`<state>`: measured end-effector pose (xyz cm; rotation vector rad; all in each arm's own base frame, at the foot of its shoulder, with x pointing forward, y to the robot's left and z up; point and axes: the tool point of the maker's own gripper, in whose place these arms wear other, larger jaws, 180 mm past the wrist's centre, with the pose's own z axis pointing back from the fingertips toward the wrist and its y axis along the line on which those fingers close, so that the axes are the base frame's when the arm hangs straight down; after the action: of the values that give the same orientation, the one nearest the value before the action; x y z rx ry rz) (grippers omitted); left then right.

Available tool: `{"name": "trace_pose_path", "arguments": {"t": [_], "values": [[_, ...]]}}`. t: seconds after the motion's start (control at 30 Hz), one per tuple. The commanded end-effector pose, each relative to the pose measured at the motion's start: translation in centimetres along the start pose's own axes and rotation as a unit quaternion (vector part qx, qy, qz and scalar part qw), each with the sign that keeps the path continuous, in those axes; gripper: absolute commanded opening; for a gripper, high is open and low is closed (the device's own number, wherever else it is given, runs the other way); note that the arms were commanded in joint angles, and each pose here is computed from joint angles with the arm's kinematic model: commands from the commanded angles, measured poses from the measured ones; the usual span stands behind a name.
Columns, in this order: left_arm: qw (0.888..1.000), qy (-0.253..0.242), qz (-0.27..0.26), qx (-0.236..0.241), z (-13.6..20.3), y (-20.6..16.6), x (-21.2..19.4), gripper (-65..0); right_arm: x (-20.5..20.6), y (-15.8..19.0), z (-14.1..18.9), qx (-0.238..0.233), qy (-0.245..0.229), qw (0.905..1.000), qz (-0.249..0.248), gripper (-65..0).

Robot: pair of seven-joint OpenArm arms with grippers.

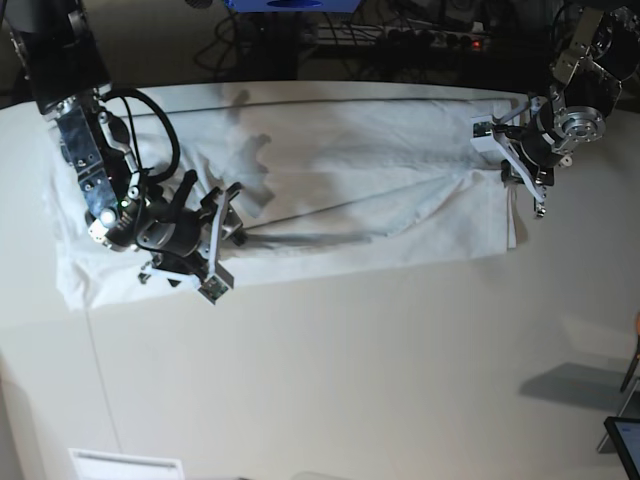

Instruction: Fold the T-shirt properly

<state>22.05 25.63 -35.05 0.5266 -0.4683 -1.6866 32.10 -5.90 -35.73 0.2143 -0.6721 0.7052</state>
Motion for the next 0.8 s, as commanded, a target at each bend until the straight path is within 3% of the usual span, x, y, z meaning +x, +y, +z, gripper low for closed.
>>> {"name": "trace_pose_path", "arguments": {"t": [0.0,0.27,0.33,0.53,0.77], "values": [[1.0,0.006,-0.01,0.017,0.4,1.1,-0.4,-65.0,1.3,-1.2,0.4,-0.017,-0.018,0.9997,0.007,-31.0],[1.0,0.003,-0.006,0.017,0.3,1.0,-0.2,-65.0,1.3,-1.8,-0.3,-0.054,-0.006,0.9981,0.028,-32.4],[1.0,0.003,0.0,0.02,0.2,1.1,-0.1,-65.0,1.4,-1.6,-0.3,-0.052,-0.008,0.9982,0.027,-38.2],[1.0,0.003,0.001,0.022,0.2,1.3,-0.1,-65.0,1.1,-1.1,-0.5,-0.046,-0.004,0.9987,0.021,-63.8],[1.0,0.004,0.002,0.021,0.1,1.2,-0.1,-65.0,-0.7,0.2,-0.7,-0.034,0.01,0.9993,0.012,-64.7]]}}
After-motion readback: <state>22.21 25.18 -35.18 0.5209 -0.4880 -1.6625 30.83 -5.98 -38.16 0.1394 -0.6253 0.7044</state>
